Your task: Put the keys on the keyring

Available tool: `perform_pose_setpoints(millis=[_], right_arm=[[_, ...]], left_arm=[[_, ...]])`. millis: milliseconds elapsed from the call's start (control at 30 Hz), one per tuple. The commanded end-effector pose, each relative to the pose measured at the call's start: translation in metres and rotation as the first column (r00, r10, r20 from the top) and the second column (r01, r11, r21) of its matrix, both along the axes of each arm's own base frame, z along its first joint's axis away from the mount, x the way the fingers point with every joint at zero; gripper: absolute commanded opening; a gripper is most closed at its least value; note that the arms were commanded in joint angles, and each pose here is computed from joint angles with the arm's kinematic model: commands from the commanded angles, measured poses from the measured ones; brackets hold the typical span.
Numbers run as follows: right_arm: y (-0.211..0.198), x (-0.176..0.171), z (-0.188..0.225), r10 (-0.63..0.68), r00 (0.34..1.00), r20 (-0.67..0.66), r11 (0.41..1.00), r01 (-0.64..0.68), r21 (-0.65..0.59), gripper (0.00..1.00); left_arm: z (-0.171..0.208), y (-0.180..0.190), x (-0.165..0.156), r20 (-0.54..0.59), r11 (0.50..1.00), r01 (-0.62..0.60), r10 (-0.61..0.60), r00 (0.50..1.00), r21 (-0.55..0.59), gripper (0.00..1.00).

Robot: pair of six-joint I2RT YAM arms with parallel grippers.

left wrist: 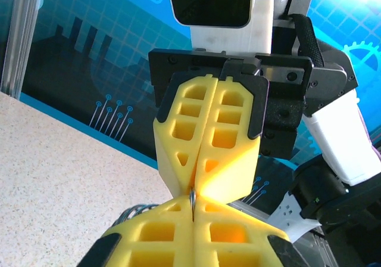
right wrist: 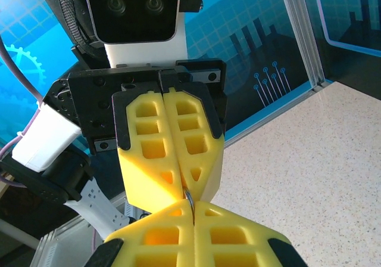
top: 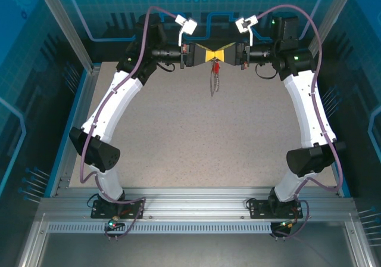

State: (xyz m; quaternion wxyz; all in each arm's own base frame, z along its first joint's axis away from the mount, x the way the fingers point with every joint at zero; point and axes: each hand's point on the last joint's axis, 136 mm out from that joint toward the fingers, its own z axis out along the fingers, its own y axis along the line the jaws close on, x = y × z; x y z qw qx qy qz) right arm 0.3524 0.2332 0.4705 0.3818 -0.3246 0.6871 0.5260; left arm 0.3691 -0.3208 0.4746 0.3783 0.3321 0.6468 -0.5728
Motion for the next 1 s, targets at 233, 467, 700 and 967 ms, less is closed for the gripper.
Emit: perform_pose_setpoints(millis=[233,467,700,967], right_arm=[[-0.024,0.005,0.024,-0.1,0.995,0.03,0.993,0.098,0.064,0.42],[-0.04,0.002,0.02,-0.191,0.981,0.034,0.979,0.188,0.072,0.44],[-0.036,-0.013,0.013,-0.186,0.982,0.033,0.981,0.183,0.067,0.58],[-0.018,-0.016,0.011,-0.168,0.985,0.044,0.985,0.165,0.056,0.6]], left_arm=[[0.034,-0.001,0.0,0.094,0.995,-0.026,0.035,0.995,-0.099,0.0],[0.05,0.0,0.0,0.102,0.987,-0.028,0.044,0.994,-0.156,0.0],[0.058,0.002,-0.001,0.108,0.985,-0.036,0.055,0.993,-0.17,0.0],[0.061,0.0,-0.004,0.109,0.984,-0.032,0.052,0.993,-0.177,0.0]])
